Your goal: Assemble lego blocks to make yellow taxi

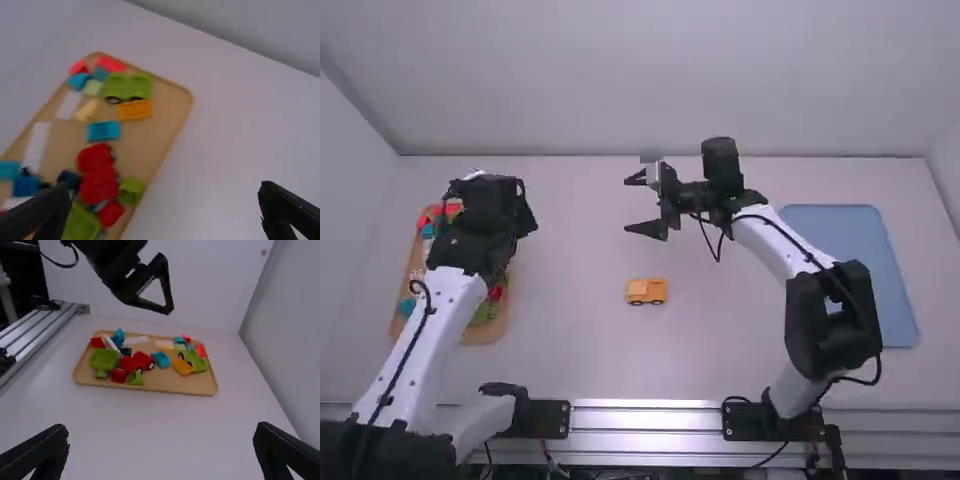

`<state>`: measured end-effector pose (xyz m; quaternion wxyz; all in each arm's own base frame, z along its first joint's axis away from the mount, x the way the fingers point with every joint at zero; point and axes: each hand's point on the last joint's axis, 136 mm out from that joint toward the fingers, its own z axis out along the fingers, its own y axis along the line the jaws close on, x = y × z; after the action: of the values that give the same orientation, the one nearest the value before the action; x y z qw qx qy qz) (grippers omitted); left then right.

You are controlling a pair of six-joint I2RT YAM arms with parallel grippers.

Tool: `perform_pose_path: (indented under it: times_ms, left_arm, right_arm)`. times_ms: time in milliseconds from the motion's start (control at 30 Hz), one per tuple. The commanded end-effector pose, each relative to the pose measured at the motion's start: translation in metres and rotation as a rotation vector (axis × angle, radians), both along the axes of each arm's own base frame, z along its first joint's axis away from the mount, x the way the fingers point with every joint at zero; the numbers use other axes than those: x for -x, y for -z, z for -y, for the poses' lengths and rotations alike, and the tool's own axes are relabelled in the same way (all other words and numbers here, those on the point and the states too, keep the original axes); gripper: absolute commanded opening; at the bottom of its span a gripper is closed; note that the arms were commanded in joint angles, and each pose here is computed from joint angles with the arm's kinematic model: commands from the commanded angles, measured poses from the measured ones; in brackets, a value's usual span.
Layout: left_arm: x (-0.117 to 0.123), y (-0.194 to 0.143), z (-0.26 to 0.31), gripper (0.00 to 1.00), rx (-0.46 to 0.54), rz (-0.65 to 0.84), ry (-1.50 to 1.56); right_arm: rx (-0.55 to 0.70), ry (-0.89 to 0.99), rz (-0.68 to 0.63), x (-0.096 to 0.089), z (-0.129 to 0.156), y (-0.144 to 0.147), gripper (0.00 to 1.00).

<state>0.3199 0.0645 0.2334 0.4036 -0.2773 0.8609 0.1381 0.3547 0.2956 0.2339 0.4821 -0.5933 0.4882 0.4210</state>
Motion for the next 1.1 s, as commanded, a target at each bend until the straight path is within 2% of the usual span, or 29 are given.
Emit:
perform_pose_path:
  times_ms: [0,33,200,400,667,767,833,867,900,933,1000,1067]
  left_arm:
    - [0.027,-0.036,-0.031,0.99,-0.027,0.163,-0.253]
    - [0.041,-0.044,-0.035,0.99,-0.01,0.203,-0.299]
    - [0.072,-0.064,-0.036,0.99,-0.001,0.231,-0.241]
    - [0.101,-0.072,-0.061,0.99,0.008,0.237,-0.287]
    - [0.104,-0.077,-0.093,0.99,0.046,0.138,-0.322]
    - [0.083,-0.081,-0.1,1.0,0.062,0.071,-0.224]
    - [0.059,-0.084,-0.1,1.0,0.099,0.036,-0.121]
    - [0.045,-0.084,-0.1,0.93,0.114,0.002,-0.066]
    - [0.041,-0.084,-0.101,0.91,0.118,-0.008,-0.054]
    - [0.022,-0.082,-0.102,0.87,0.137,-0.053,-0.006]
    - [0.002,-0.076,-0.103,0.91,0.152,-0.099,0.036]
    - [-0.03,-0.063,-0.104,0.95,0.176,-0.173,0.098]
  right_arm:
    - [0.002,0.012,0.01,-0.009,-0.005,-0.006,0.99]
    - [0.007,0.013,0.017,-0.009,-0.009,-0.006,0.99]
    - [0.005,0.007,0.023,-0.006,-0.016,-0.009,0.99]
    - [0.002,0.007,0.029,-0.007,-0.016,-0.01,0.99]
    - [0.002,0.007,0.029,-0.007,-0.017,-0.01,0.99]
    - [0.002,0.008,0.03,-0.007,-0.016,-0.01,0.99]
    - [0.002,0.011,0.034,-0.008,-0.016,-0.01,0.99]
    - [0.001,0.01,0.034,-0.008,-0.016,-0.01,0.99]
    - [0.002,0.011,0.034,-0.008,-0.016,-0.01,0.99]
    - [0.0,0.011,0.038,-0.008,-0.016,-0.011,0.99]
    - [-0.001,0.011,0.041,-0.008,-0.016,-0.011,0.99]
    - [-0.004,0.009,0.048,-0.008,-0.017,-0.012,0.99]
